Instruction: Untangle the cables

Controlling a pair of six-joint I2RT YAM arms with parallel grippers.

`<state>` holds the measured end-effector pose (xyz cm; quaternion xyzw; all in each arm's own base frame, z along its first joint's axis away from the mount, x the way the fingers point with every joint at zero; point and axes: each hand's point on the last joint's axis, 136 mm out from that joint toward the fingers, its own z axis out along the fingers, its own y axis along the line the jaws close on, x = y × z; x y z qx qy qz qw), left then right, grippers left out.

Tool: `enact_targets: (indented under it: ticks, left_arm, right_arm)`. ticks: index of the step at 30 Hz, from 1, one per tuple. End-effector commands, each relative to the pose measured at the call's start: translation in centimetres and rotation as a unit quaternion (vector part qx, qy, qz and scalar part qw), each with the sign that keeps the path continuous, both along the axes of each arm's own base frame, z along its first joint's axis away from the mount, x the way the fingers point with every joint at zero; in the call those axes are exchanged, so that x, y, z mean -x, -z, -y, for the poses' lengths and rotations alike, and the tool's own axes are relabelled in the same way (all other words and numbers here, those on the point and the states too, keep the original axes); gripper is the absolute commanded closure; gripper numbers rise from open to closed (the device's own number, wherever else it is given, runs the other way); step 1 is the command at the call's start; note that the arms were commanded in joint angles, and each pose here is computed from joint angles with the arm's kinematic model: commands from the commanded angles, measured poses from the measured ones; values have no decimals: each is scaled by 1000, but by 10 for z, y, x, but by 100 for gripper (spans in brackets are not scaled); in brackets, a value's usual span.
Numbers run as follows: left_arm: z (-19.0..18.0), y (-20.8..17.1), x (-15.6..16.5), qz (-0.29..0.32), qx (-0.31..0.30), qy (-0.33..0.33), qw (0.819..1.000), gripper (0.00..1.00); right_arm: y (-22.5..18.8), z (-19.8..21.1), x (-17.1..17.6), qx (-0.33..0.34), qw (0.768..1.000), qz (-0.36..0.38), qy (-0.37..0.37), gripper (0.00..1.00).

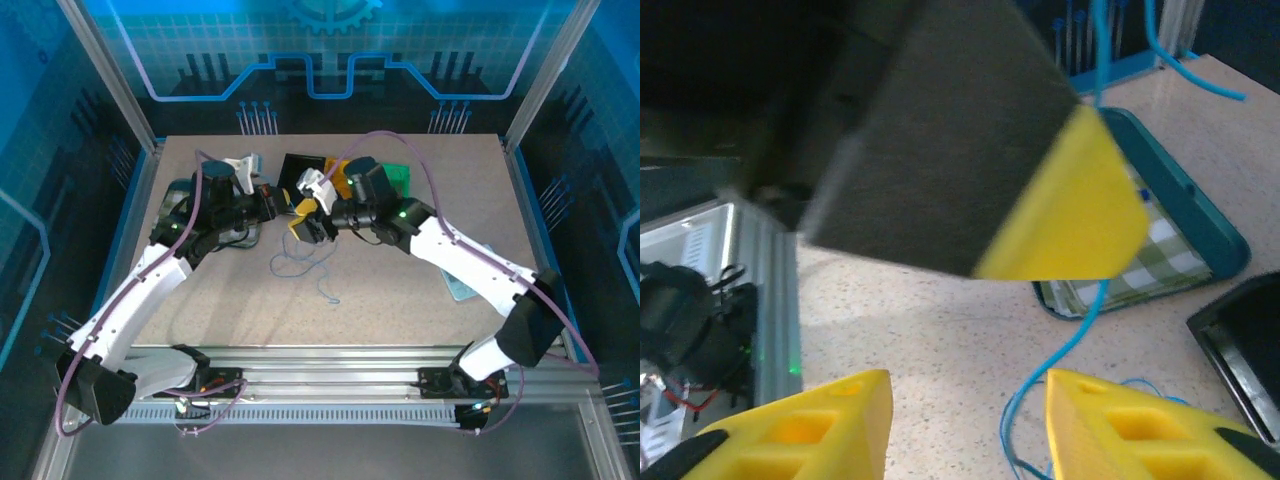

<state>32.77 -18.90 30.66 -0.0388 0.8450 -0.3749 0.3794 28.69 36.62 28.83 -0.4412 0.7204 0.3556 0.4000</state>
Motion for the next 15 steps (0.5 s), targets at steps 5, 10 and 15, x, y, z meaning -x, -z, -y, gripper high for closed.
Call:
enact_targets:
  ticks: [5, 10, 15]
  left_arm:
    - [-4, -6, 7, 11, 7, 2, 1000, 100]
    - [-10, 0, 7, 10, 2, -15, 1000, 100]
    - [-25, 11, 0, 4, -11, -65, 998, 93]
  right_arm:
    - [8, -4, -38, 20, 997, 20, 69, 68]
    - [4, 0, -42, 27, 996, 31, 77, 83]
    - [-7, 6, -32, 25, 997, 29, 66, 100]
